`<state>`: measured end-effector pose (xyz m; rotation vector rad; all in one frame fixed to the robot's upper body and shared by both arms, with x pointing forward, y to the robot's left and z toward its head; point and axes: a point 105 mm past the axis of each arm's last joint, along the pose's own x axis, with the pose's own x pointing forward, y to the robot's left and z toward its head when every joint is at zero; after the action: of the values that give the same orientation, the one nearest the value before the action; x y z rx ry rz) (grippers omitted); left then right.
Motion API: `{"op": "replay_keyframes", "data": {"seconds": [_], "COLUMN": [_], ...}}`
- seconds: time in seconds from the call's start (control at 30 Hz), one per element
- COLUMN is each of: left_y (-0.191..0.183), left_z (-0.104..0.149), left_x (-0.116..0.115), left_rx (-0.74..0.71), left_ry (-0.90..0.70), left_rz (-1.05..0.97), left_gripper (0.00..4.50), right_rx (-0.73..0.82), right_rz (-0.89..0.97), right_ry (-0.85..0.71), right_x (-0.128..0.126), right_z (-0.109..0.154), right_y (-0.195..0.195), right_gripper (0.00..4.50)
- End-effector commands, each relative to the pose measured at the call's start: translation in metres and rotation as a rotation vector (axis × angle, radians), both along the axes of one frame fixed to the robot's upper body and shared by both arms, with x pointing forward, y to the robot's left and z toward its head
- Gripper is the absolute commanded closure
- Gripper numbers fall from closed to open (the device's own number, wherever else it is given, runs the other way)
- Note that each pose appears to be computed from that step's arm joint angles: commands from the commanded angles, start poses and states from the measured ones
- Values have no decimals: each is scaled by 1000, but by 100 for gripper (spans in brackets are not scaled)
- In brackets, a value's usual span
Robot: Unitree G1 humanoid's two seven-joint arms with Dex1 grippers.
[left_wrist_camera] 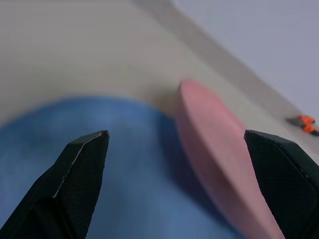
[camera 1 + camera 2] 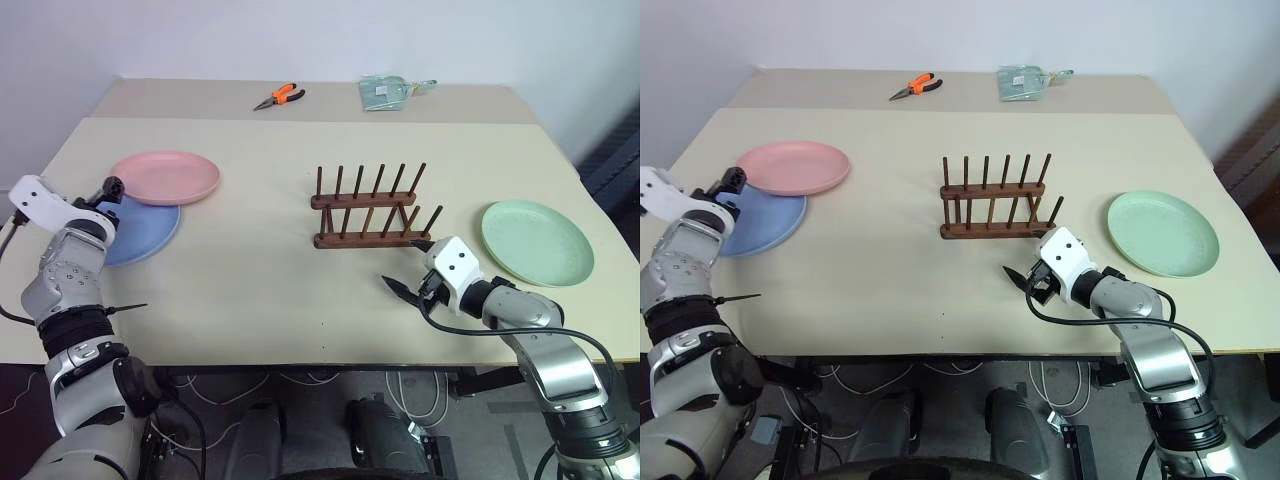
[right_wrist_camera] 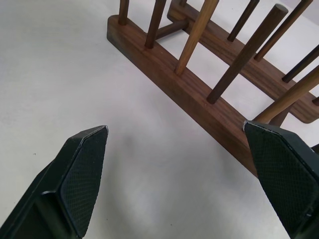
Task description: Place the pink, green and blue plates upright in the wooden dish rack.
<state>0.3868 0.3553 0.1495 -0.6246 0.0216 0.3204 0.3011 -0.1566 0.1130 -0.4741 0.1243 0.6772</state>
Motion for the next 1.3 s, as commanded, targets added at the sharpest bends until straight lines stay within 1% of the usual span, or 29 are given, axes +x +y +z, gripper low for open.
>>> {"op": "replay_keyframes", "data": {"seconds": [0.03, 0.07, 0.13, 0.17, 0.33, 0.37, 0.43, 0.5, 0.53, 0.57, 0.63, 0.7, 0.73, 0.8, 0.83, 0.9, 0.93, 1.0, 1.03, 1.13, 1.2, 1.27, 1.3], "left_y": [-17, -20, -19, -18, -22, -24, -28, -36, -52, -78, -123, -163, -185, -219, -234, -265, -277, -291, -297, -307, -311, -311, -312], "left_z": [22, 21, 17, 16, 17, 17, 20, 29, 48, 70, 103, 127, 140, 158, 163, 165, 165, 164, 164, 157, 154, 150, 148], "left_x": [16, 20, 24, 26, 32, 33, 35, 38, 42, 46, 47, 43, 41, 34, 31, 23, 20, 15, 12, 6, 2, 0, 0], "left_rx": [-9, -22, -53, -73, -108, -109, -110, -93, -67, -20, 57, 117, 97, 91, 93, 133, 158, 125, 124, 97, 57, 60, 54], "left_ry": [-54, -45, -27, -25, -38, -40, -52, -98, -172, -243, -350, -420, -458, -504, -515, -494, -483, -474, -472, -435, -426, -406, -395], "left_rz": [-98, -106, -98, -89, -102, -114, -136, -178, -236, -323, -462, -577, -633, -716, -754, -847, -875, -916, -939, -978, -997, -992, -992], "left_gripper": [2, 26, 90, 135, 411, 445, 445, 445, 445, 445, 445, 445, 445, 445, 445, 445, 445, 445, 445, 445, 450, 450, 450], "right_rx": [1, 0, -1, 0, 24, 31, 38, 18, -29, -104, -185, -197, -218, -287, -337, -468, -507, -537, -577, -668, -712, -734, -733], "right_rz": [4, 2, -5, -15, -64, -75, -86, -93, -96, -60, 14, 71, 98, 128, 133, 123, 97, 26, 2, -59, -69, -70, -73], "right_ry": [-67, -75, -86, -93, -115, -123, -135, -173, -239, -322, -433, -508, -552, -622, -652, -719, -742, -775, -801, -849, -845, -841, -840], "right_x": [2, 2, 2, 2, 1, 1, 1, 2, 4, 6, 8, 10, 12, 16, 20, 31, 38, 50, 55, 63, 64, 64, 63], "right_z": [12, 12, 14, 15, 23, 26, 31, 39, 52, 67, 87, 103, 110, 117, 118, 117, 118, 122, 124, 127, 123, 118, 117], "right_y": [4, 5, 5, 3, -7, -9, -12, -15, -15, -9, 7, 28, 38, 52, 56, 60, 59, 52, 48, 36, 31, 28, 27], "right_gripper": [4, 1, 0, 0, 0, 0, 0, 0, 0, 0, 0, 0, 0, 0, 0, 0, 0, 0, 0, 0, 53, 129, 180]}}
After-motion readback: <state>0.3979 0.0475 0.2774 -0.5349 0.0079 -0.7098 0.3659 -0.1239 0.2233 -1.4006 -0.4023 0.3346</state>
